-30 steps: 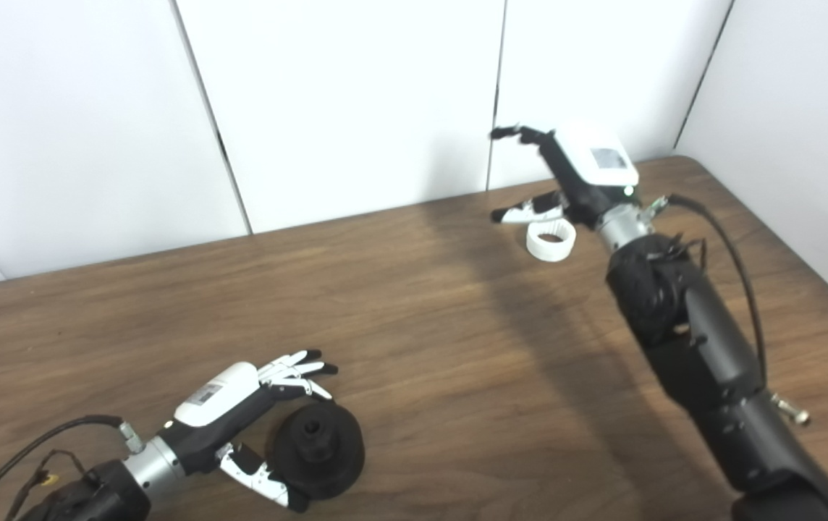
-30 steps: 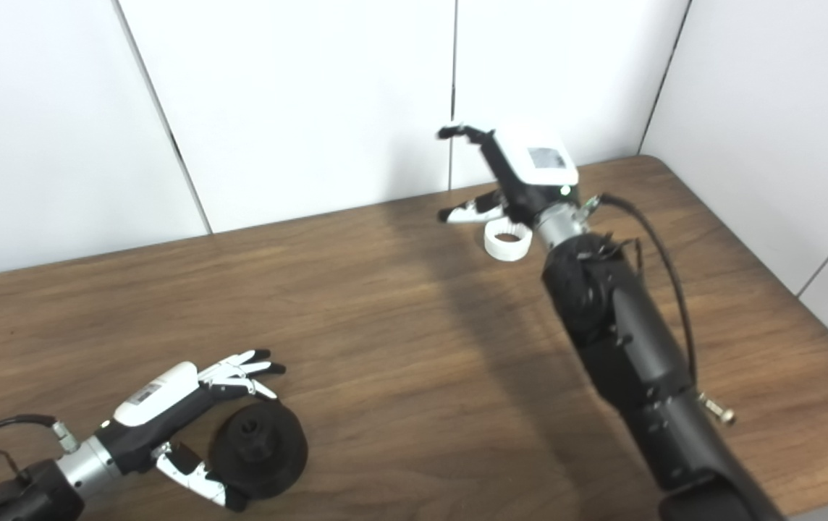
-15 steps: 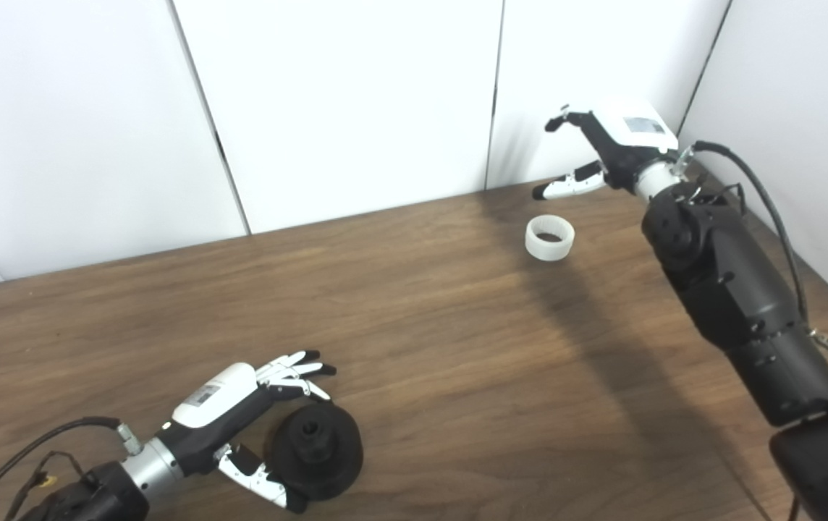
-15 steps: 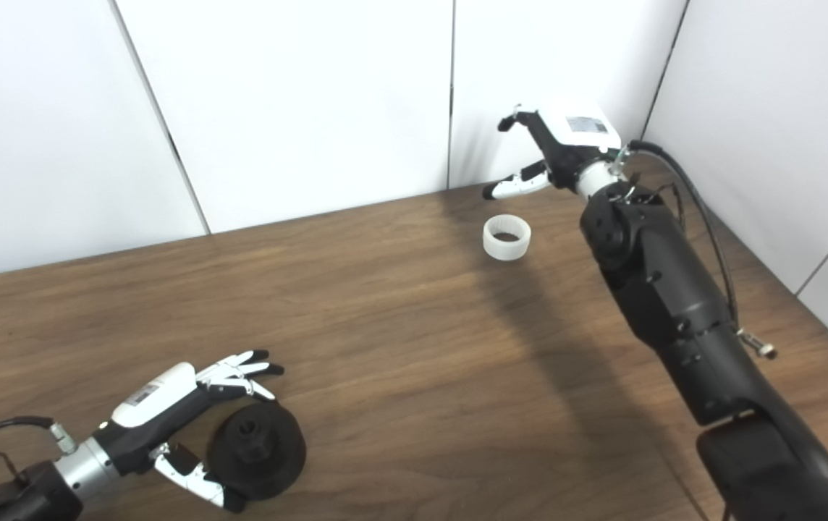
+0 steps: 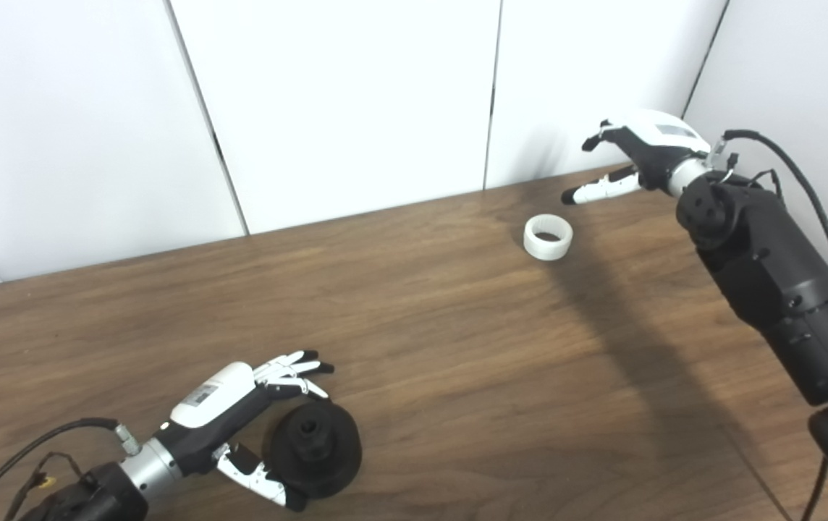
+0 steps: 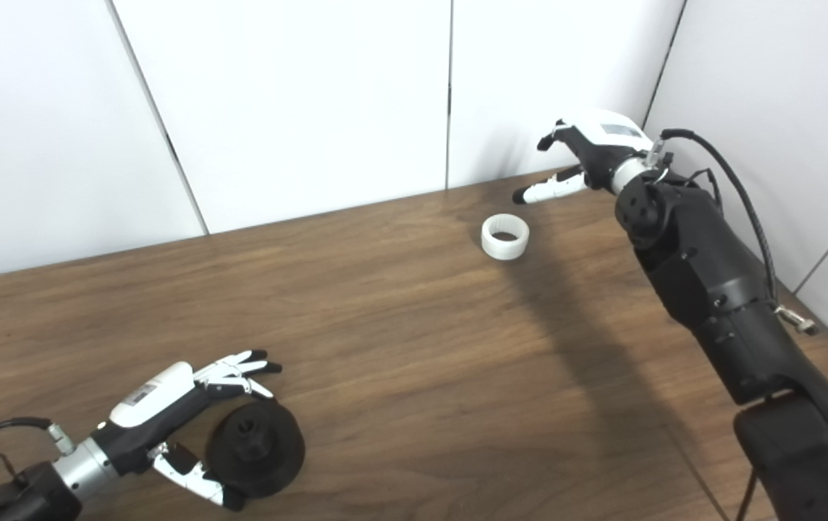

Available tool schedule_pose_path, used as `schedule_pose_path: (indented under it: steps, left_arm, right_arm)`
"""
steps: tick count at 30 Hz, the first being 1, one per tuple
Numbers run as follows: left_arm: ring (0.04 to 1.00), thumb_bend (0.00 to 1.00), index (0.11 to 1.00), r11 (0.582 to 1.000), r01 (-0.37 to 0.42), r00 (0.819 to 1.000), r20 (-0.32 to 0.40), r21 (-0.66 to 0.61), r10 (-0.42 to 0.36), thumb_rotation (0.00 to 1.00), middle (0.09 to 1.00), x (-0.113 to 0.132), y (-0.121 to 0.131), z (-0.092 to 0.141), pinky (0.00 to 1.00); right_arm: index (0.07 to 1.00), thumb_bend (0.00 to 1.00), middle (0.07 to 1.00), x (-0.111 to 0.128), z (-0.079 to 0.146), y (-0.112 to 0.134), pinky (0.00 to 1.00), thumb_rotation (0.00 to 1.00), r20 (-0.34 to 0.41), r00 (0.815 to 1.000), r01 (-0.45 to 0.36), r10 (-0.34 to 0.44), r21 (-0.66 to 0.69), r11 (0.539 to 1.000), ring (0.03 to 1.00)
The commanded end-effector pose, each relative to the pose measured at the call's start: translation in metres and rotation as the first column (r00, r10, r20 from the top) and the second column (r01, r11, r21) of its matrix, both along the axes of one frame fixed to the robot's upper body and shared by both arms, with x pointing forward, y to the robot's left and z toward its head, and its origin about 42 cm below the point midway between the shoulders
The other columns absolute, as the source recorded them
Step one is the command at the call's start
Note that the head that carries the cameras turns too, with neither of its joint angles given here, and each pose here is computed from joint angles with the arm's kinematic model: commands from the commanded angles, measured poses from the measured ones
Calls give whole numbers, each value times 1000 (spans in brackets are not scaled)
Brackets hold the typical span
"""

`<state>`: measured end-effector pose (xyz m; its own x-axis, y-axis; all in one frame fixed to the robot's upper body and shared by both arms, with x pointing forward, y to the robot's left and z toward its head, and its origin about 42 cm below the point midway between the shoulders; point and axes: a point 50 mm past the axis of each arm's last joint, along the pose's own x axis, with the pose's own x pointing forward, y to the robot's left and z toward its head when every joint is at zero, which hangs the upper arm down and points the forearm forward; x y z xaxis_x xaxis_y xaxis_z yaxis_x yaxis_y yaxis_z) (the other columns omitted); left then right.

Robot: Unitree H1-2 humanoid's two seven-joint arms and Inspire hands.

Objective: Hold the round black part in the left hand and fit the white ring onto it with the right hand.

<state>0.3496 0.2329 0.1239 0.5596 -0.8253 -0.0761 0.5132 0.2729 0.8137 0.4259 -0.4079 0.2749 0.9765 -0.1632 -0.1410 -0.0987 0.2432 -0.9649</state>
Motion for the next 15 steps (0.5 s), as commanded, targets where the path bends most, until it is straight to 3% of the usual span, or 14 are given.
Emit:
schedule_pose_path:
  steps: [1, 3, 9, 15]
  left_arm:
    - [991, 521, 487, 997, -3, 1000, -10, 76, 4, 71, 923, 3, 13, 0, 959]
    - [993, 522, 487, 997, -3, 1000, -11, 76, 4, 70, 924, 3, 14, 0, 961]
    - [994, 522, 487, 997, -4, 1000, -10, 78, 5, 71, 923, 2, 14, -1, 967]
    - [990, 522, 487, 997, -3, 1000, -6, 82, 4, 71, 923, 3, 13, -2, 962]
  right_arm:
    - [835, 911, 997, 6, 38, -10, 899, 684, 59, 998, 18, -18, -6, 1000, 983]
    - [841, 980, 1000, 6, 36, -11, 933, 721, 36, 999, 16, -17, 5, 1000, 995]
    - [850, 1000, 1000, 5, 27, -8, 987, 799, -14, 1000, 2, -1, 30, 1000, 1000]
    - [858, 1000, 1000, 6, 16, -1, 1000, 773, -61, 998, -24, 27, 53, 998, 1000]
